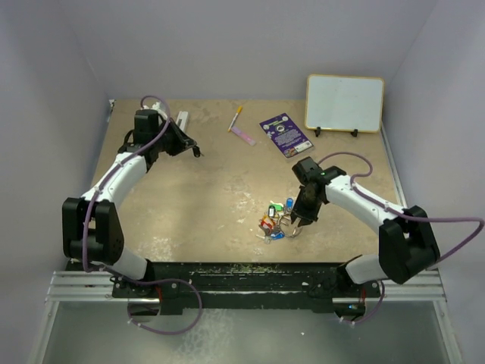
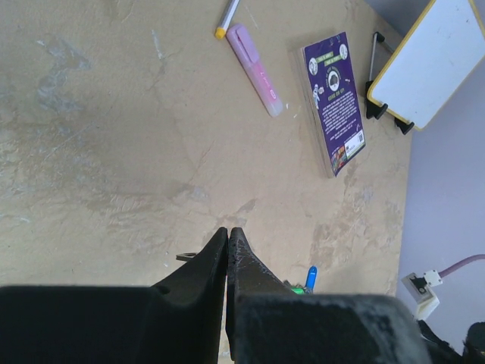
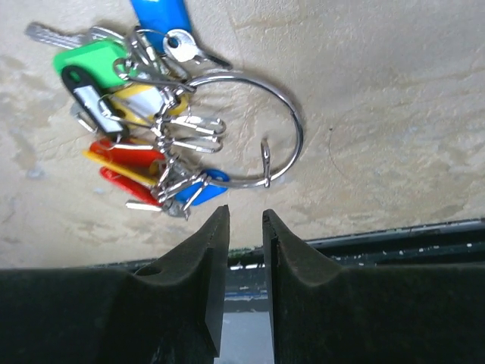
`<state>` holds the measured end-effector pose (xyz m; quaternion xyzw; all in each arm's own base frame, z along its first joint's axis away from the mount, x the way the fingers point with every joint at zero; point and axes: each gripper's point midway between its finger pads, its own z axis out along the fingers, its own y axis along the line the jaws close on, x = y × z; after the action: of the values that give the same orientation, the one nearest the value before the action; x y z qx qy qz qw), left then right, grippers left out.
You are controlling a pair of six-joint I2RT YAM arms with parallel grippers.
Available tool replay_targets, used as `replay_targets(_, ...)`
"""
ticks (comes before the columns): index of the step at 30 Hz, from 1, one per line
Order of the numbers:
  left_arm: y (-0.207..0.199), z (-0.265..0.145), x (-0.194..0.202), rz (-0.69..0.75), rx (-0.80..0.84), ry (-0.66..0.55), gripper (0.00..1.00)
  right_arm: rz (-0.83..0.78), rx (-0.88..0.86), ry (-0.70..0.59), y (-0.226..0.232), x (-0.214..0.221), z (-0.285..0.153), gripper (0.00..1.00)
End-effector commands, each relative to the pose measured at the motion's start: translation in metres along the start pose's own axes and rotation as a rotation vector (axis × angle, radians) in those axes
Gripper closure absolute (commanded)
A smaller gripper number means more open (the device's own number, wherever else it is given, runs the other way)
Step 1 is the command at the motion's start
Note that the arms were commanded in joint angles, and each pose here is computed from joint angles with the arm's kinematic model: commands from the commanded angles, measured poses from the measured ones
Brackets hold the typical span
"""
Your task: Put the keys on the keyring
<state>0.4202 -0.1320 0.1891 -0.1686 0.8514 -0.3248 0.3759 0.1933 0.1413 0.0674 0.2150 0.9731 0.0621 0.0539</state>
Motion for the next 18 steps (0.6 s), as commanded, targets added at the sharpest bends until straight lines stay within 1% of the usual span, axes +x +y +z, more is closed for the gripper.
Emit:
replay_targets(1, -0.022, -0.001, -0.019, 0.033, 0.079, -0.034, 0.96, 0.060, 0.013, -0.091, 0.005, -0.013, 0.017, 0.71)
replay_targets(13, -0.019, 0.003, -0.014, 0.006, 0.076, -0.011, 0.96, 0.077, 0.042, -0.090, 0.002, -0.004, 0.039, 0.71)
replay_targets(18, -0.019, 0.004, -0.014, 0.003, 0.078, -0.009, 0.96, 0.087, 0.050, -0.097, -0.002, 0.000, 0.037, 0.71)
